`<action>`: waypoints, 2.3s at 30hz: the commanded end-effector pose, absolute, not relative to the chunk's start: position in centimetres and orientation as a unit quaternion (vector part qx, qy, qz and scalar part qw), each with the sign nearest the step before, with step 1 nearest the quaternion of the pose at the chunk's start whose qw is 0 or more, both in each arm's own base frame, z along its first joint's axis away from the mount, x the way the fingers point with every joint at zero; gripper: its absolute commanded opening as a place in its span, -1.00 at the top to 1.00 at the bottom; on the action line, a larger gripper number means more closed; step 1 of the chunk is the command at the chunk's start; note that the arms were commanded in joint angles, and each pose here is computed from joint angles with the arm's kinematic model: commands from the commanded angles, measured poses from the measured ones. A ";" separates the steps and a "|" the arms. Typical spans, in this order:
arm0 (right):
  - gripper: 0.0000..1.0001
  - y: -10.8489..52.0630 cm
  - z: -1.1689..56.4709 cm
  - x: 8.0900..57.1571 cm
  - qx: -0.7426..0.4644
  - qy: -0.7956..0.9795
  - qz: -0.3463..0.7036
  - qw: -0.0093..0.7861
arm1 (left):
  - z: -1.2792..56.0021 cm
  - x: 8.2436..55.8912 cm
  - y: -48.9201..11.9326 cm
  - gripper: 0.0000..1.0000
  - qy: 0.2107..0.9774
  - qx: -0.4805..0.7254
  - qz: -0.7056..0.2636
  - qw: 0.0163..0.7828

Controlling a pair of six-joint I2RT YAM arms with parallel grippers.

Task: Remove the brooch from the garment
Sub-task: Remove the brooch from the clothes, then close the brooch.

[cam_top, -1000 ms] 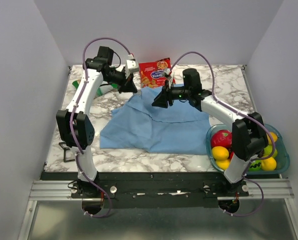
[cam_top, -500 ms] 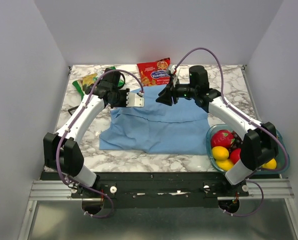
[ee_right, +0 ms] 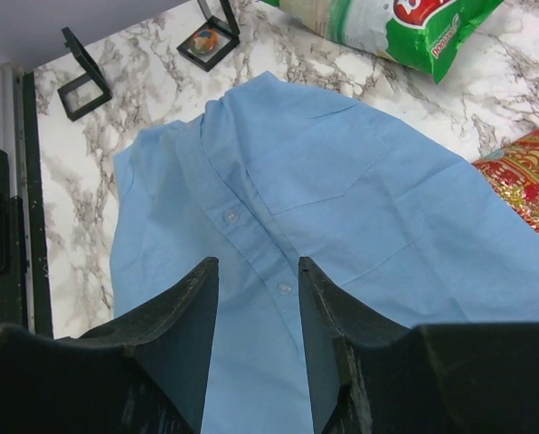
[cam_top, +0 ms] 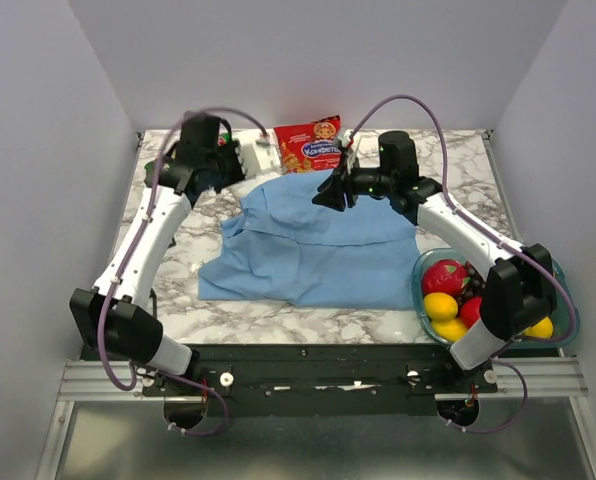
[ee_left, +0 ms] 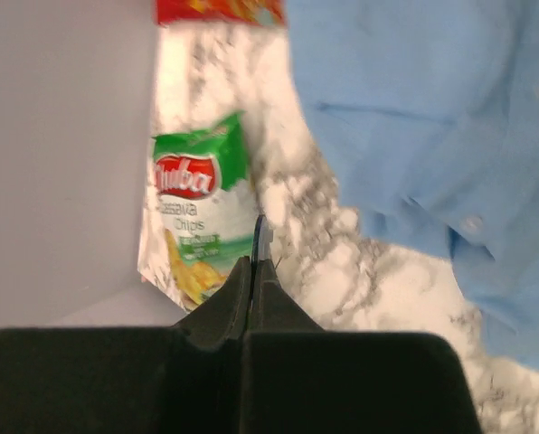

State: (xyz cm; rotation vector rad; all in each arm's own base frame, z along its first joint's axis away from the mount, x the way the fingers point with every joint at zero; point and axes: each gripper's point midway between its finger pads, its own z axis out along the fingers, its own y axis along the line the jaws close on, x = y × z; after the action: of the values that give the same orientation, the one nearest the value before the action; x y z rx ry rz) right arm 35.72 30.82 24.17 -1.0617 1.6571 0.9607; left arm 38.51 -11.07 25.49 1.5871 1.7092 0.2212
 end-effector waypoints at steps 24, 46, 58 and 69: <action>-0.22 33.8 34.5 35.1 -0.337 0.637 0.525 0.454 | 37.6 32.9 -21.9 1.00 0.614 0.234 -0.596 0.462; 0.09 36.8 38.5 35.0 -0.347 0.591 0.566 0.458 | 39.6 34.4 -22.4 1.00 0.584 0.201 -0.625 0.478; -0.03 36.7 39.5 34.3 -0.359 0.576 0.572 0.461 | 39.3 34.9 -22.2 1.00 0.586 0.181 -0.629 0.477; -0.18 35.4 39.5 32.0 -0.391 0.570 0.556 0.462 | 40.4 35.7 -21.5 1.00 0.571 0.175 -0.635 0.490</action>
State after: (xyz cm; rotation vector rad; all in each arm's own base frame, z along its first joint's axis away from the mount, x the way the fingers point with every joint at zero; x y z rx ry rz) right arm 33.47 35.99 39.11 -0.9202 1.4229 1.3846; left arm 35.42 -21.70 38.97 0.4189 1.4494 -1.5517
